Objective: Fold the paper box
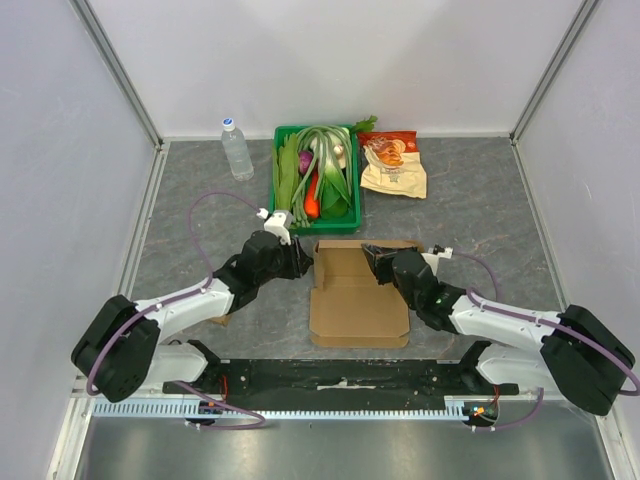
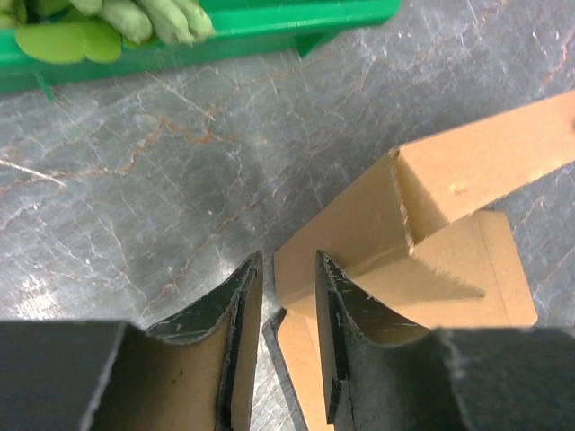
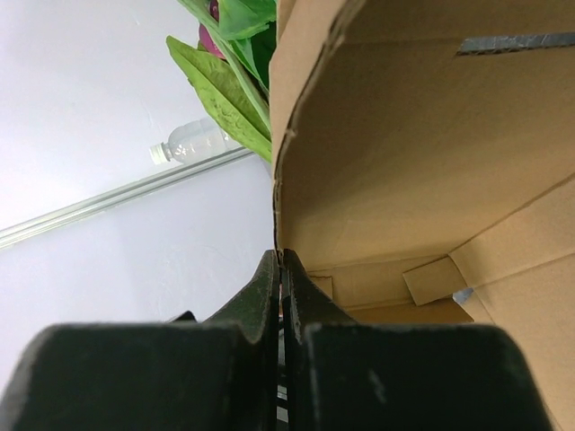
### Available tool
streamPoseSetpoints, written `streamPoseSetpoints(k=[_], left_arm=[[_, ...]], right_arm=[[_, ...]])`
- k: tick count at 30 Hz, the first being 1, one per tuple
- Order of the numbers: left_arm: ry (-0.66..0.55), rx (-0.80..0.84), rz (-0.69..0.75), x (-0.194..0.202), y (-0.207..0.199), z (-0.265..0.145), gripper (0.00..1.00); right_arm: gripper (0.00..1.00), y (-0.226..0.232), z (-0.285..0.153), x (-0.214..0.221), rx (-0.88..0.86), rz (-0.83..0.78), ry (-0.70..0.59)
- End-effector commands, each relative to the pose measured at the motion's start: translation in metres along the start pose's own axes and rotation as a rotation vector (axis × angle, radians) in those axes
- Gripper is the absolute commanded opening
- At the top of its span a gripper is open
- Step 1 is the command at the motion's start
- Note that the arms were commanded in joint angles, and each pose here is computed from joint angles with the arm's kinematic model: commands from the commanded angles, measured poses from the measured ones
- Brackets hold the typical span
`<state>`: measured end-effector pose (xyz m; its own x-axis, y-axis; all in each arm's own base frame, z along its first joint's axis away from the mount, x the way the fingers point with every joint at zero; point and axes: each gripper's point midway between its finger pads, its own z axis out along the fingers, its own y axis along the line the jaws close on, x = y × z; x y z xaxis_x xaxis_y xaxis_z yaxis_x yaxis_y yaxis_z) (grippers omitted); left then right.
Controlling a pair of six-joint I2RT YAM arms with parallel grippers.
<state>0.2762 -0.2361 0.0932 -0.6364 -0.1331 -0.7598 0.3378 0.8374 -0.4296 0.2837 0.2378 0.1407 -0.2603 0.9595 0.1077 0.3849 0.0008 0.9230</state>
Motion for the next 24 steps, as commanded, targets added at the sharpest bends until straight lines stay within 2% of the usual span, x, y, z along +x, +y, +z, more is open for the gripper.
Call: streamPoseSetpoints(k=[1, 8, 15, 18, 20, 24], left_arm=[[-0.046, 0.115, 0.04, -0.005, -0.017, -0.008, 0.36], [-0.043, 0.105, 0.01, 0.008, -0.019, -0.013, 0.44], [-0.089, 0.128, 0.037, 0.015, -0.03, -0.017, 0.46], [-0.134, 0.103, 0.068, 0.011, -0.03, -0.016, 0.44], [-0.169, 0.095, 0.081, 0.004, -0.03, -0.017, 0.39], [-0.207, 0.048, 0.049, -0.001, -0.02, -0.027, 0.36]], right_arm=[[0.0, 0.004, -0.004, -0.005, -0.01, 0.11, -0.008], [0.0, 0.004, -0.007, -0.006, -0.061, 0.061, 0.005], [0.0, -0.002, -0.012, -0.007, -0.091, -0.036, 0.007], [0.0, -0.012, -0.012, -0.007, -0.083, -0.057, 0.01], [0.0, -0.019, -0.012, -0.008, -0.071, -0.07, 0.009], [0.0, -0.029, -0.014, -0.009, -0.065, -0.079, 0.013]])
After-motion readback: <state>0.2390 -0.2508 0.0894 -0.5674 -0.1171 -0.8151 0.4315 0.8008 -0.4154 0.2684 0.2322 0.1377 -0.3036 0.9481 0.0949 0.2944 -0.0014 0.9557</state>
